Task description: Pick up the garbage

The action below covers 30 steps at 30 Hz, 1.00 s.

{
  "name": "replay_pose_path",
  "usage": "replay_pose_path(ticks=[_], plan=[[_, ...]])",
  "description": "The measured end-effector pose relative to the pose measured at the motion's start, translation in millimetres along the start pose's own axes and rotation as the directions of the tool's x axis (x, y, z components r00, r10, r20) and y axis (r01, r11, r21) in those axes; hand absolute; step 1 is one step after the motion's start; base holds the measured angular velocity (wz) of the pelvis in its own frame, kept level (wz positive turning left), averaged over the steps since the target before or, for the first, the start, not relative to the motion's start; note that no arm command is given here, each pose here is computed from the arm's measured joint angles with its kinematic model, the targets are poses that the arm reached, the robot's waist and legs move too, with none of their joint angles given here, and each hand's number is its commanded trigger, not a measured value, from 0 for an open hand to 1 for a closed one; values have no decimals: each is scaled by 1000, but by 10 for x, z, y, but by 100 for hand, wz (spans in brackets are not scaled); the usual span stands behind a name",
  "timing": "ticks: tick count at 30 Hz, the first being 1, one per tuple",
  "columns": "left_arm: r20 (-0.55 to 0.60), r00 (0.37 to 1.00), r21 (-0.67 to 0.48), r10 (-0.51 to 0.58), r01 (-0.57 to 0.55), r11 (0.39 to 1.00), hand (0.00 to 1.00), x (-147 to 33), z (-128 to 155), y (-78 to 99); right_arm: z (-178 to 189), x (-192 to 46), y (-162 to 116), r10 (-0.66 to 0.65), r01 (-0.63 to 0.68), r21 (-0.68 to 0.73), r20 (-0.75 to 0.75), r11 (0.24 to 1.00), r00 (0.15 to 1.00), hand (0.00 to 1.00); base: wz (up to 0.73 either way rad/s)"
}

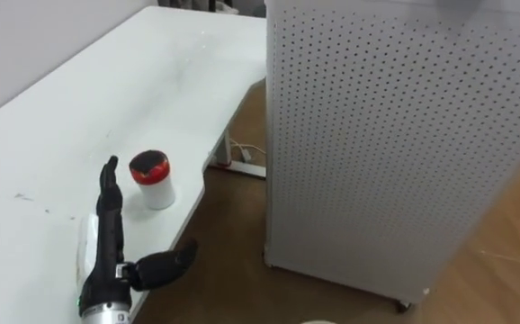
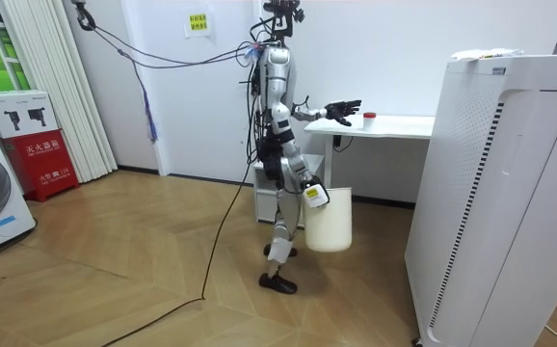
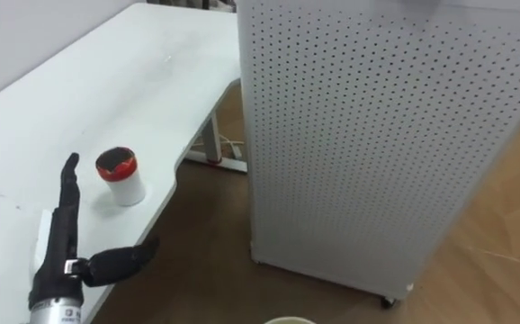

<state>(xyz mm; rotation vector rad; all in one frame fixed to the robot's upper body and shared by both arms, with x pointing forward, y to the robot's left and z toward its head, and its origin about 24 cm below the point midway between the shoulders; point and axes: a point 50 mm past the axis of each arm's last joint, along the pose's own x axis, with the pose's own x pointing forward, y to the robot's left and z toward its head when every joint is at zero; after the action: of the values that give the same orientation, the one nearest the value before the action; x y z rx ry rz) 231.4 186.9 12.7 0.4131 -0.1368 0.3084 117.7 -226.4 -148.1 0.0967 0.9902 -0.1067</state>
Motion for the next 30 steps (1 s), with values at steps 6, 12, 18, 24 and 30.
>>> replay_pose_path(ticks=[6,12,18,24,30], plan=[[-11,1000,2,13,-13,1000,0,-30,-22,9,15,5,21,26,-26,-13,2,1000,1000,100,5],[-89,995,-89,49,-57,994,0,-53,-92,46,11,3,31,54,-54,-14,-1,998,999,100,-1],[-223,974,-135,28,-59,989,0,-199,-300,20,-42,-3,70,81,-82,-8,-23,997,996,100,6],[-251,968,-159,15,-56,986,0,-207,-339,-12,-42,-4,88,97,-99,-82,-32,992,995,100,0],[-269,963,-189,33,-86,978,0,-162,-342,-22,-47,-2,89,97,-100,-83,-44,991,994,100,1]])
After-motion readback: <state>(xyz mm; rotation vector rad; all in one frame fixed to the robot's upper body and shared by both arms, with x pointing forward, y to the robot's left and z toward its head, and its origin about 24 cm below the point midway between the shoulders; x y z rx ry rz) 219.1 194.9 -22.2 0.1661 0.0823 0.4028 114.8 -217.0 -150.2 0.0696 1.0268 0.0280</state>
